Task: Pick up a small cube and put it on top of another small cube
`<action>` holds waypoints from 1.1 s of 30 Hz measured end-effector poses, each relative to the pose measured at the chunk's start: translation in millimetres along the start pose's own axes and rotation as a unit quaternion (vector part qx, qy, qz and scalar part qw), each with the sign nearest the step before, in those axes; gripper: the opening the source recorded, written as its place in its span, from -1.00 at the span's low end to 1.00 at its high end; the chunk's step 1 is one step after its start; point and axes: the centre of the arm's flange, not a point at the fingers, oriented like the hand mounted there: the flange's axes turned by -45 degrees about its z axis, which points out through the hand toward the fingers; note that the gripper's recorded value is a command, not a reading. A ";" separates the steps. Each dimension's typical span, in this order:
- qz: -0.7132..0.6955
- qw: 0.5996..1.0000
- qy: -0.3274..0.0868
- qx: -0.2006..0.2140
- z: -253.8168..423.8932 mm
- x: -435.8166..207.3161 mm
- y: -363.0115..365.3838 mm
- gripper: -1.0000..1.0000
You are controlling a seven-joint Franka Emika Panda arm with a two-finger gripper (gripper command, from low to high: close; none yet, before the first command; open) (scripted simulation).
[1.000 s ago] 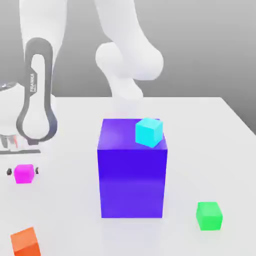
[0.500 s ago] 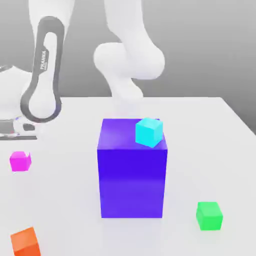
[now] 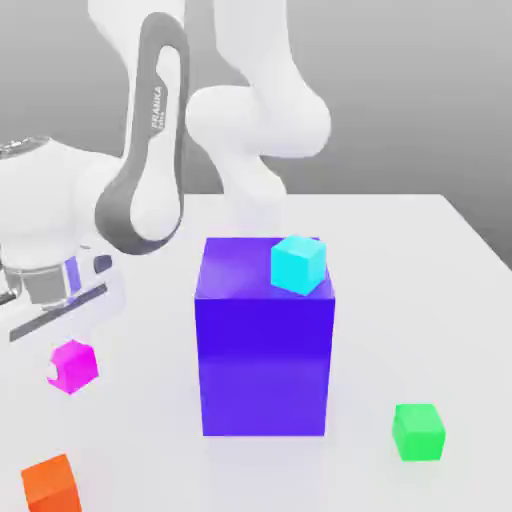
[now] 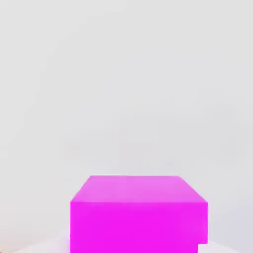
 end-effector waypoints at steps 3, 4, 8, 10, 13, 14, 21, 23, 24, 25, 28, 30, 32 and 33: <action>-0.130 0.992 -0.004 0.003 -3.7 -45.5 -12.8 -1.00; -0.173 0.985 -0.005 0.004 -5.3 -61.1 -16.1 -1.00; -0.344 0.939 -0.007 0.011 -13.5 -127.0 -23.7 -1.00; -0.430 0.903 -0.006 0.016 -18.7 -162.6 -23.6 -1.00; -0.556 0.831 -0.003 0.024 -28.0 -218.2 -18.1 -1.00; -0.597 0.802 -0.001 0.027 -31.7 -236.5 -15.0 -1.00; -0.826 0.563 0.000 0.006 -31.3 -347.5 45.4 -1.00; -0.875 0.484 0.000 -0.003 -29.6 -374.1 68.9 -1.00; -0.897 0.443 0.000 -0.007 -28.8 -386.7 81.3 -1.00; -0.916 0.401 0.000 -0.011 -28.0 -398.5 94.1 -1.00; -0.947 0.320 -0.005 -0.029 -16.1 -413.9 120.7 -1.00; -0.949 0.314 -0.006 -0.033 4.9 -412.3 122.2 -1.00; -0.950 0.312 -0.007 -0.034 28.8 -410.8 123.7 -1.00; -0.950 0.311 -0.007 -0.034 40.4 -409.7 124.8 1.00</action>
